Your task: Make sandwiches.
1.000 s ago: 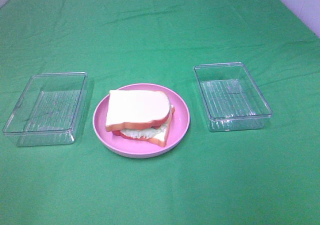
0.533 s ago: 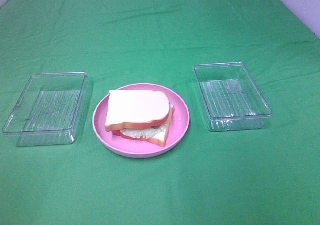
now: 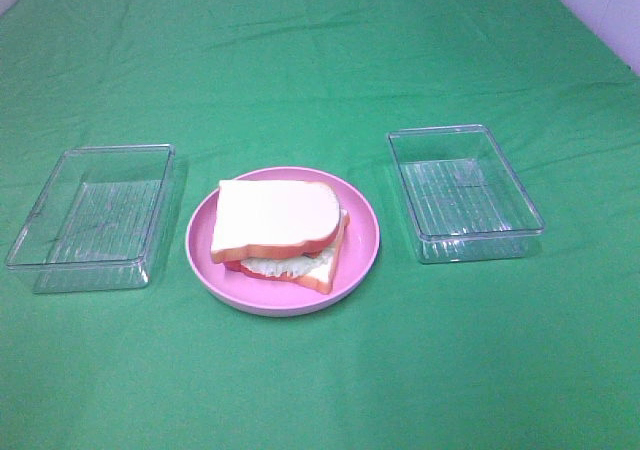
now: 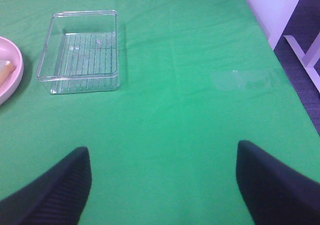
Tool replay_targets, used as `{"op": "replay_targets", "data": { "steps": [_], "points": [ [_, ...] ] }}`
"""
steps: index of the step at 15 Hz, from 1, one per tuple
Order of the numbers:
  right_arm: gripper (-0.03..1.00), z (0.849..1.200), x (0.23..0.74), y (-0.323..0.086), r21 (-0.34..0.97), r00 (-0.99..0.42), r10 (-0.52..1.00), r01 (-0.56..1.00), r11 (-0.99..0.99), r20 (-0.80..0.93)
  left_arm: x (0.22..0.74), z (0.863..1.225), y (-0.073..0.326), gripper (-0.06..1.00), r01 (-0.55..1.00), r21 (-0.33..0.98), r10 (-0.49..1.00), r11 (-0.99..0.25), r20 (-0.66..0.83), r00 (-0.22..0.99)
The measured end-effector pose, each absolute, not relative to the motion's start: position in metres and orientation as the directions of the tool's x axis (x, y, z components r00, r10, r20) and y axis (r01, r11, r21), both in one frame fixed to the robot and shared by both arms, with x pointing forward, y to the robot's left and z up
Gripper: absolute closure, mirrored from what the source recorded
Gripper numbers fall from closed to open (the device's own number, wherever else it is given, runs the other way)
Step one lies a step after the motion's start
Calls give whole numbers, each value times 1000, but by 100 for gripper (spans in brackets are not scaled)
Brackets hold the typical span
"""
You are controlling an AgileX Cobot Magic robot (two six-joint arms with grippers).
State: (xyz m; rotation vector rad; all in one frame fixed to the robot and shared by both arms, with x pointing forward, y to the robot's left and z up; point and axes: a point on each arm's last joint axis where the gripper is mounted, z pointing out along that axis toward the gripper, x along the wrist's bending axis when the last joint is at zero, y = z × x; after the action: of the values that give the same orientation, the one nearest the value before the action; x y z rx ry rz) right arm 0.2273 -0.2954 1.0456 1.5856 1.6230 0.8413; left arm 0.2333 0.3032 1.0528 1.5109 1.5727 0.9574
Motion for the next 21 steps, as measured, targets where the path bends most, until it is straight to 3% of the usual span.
{"op": "replay_targets", "data": {
  "steps": [14,21],
  "points": [
    [21,1046,227,-295,841,-2,999,539,34,-39,233,1053,303,3,445,895,999,35,-15,-49],
    [21,1046,227,-295,842,-4,999,539,33,-37,233,1053,297,3,445,895,999,-9,-8,35]
  ]
}}
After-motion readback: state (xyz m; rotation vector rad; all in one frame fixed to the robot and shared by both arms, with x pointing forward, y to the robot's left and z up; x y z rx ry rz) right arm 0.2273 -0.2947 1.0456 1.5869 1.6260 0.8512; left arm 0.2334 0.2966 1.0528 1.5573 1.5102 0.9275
